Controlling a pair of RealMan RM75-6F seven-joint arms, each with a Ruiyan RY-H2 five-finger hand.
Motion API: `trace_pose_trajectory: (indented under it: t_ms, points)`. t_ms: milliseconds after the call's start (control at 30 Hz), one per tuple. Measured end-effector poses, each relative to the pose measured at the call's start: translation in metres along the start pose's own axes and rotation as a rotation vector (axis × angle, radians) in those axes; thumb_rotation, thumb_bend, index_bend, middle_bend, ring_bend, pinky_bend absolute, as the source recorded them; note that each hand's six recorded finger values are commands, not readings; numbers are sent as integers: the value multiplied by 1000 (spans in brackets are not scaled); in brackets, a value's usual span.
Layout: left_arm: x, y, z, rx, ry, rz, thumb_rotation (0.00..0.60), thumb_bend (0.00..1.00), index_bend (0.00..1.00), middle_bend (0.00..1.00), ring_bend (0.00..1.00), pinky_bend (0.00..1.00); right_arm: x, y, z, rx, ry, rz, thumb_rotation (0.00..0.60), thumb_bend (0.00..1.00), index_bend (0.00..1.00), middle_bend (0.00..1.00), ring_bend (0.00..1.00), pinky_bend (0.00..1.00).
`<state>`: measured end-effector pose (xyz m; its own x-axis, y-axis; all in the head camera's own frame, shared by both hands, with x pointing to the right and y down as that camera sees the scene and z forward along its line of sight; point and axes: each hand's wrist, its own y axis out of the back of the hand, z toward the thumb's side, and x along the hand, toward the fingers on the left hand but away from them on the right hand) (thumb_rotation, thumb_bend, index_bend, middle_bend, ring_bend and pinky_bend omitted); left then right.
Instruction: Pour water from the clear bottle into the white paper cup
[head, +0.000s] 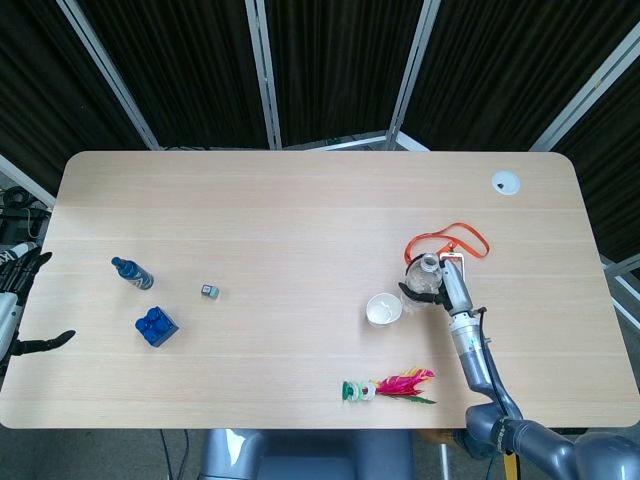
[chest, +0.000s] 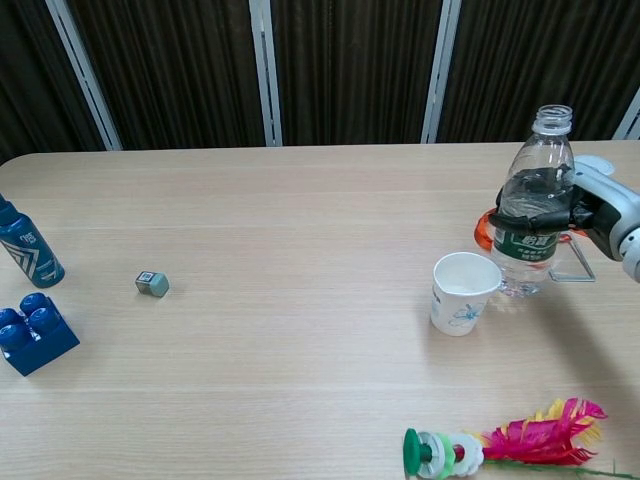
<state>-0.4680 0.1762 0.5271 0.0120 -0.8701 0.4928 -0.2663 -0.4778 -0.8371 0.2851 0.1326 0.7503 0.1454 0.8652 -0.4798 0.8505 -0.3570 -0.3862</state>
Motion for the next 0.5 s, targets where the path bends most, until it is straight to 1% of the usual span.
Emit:
trace_pose_trajectory:
  t_ms: [100, 133, 300, 500]
  points:
    - [0, 0, 0, 2, 0, 0, 600, 1, 0, 0, 0, 0, -1, 1, -1, 10, 0, -2, 600, 173, 470, 554, 500, 474]
    - [0, 0, 0, 1, 1, 0, 600, 1, 0, 0, 0, 0, -1, 1, -2, 13, 0, -3, 600, 149, 451, 547, 496, 474]
    - [0, -1, 0, 1, 0, -2, 600, 2, 0, 0, 0, 0, -1, 2, -8, 13, -27, -3, 600, 84, 446, 508, 470, 464]
    - [0, -1, 0, 2, 0, -3, 600, 2, 0, 0, 0, 0, -1, 3, -11, -4, -40, -2, 600, 68, 440, 490, 453, 440]
